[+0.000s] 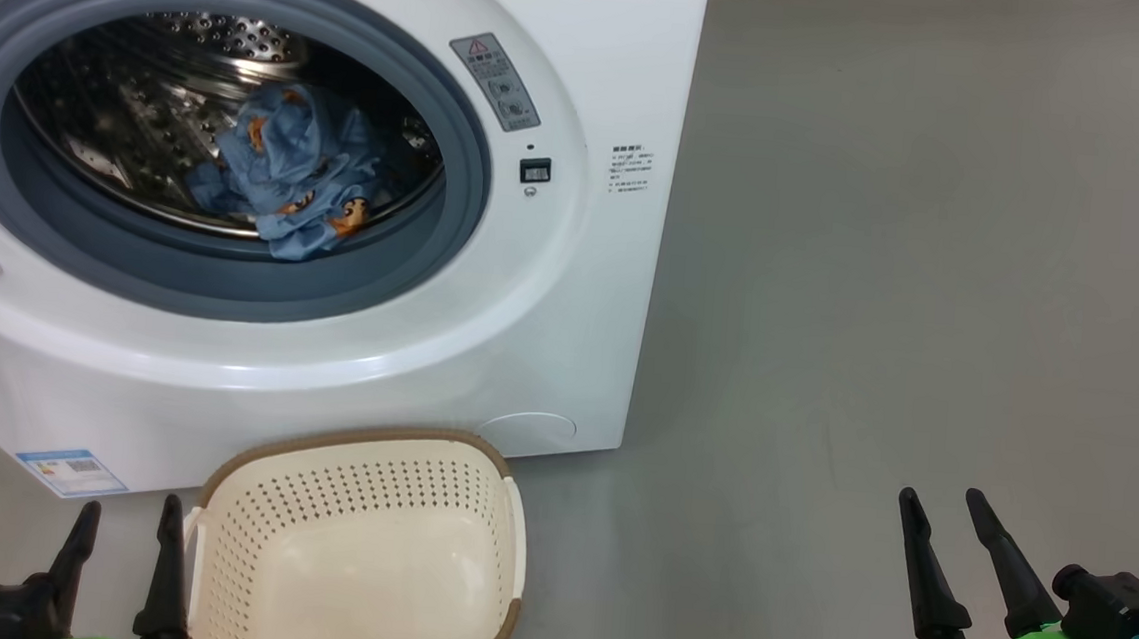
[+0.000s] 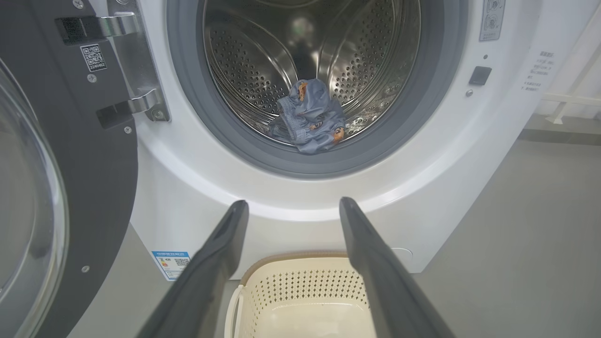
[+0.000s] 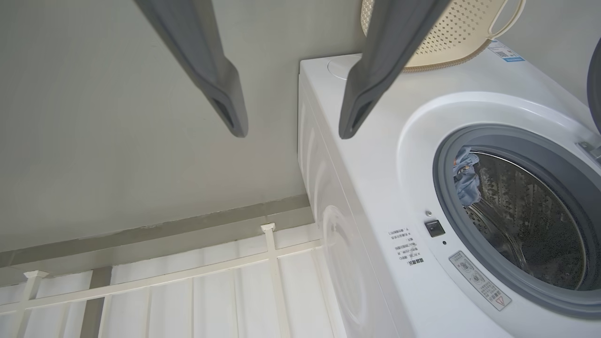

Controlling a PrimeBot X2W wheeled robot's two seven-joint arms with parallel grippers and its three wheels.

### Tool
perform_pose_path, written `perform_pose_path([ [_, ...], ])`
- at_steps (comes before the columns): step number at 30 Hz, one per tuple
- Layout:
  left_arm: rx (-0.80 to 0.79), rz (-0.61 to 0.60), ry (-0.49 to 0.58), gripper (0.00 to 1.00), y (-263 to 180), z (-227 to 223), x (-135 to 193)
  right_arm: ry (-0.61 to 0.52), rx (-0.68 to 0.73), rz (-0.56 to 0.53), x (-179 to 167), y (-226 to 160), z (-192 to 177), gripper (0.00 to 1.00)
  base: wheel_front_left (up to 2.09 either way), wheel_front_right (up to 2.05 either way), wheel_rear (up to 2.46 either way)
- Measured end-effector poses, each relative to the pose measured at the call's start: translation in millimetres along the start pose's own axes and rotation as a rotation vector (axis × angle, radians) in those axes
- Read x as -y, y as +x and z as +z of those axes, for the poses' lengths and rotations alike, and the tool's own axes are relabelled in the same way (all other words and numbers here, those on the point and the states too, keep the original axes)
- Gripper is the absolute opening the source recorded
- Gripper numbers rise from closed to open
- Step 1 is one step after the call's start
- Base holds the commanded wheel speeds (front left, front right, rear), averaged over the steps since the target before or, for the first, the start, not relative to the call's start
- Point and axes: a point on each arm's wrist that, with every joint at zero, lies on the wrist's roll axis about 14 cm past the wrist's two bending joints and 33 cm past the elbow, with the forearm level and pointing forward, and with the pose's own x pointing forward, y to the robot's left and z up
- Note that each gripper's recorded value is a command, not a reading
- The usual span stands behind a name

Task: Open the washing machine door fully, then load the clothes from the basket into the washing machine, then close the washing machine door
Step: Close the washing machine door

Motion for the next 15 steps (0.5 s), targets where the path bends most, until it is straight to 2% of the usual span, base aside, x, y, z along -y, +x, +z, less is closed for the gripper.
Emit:
perform_pose_path([
  [9,-0.001,-0.008,-0.009,1.0,-0.7,-1.0,4.2,0.0,0.0,-0.004,1.2,-0.7,0.0,1.0,-1.19,1.19,0.0],
  [15,-0.002,-0.008,-0.015,1.0,-5.2,-1.2,3.3,0.0,-0.002,-0.009,3.1,-2.4,-0.7,1.0,-0.49,0.49,0.0],
])
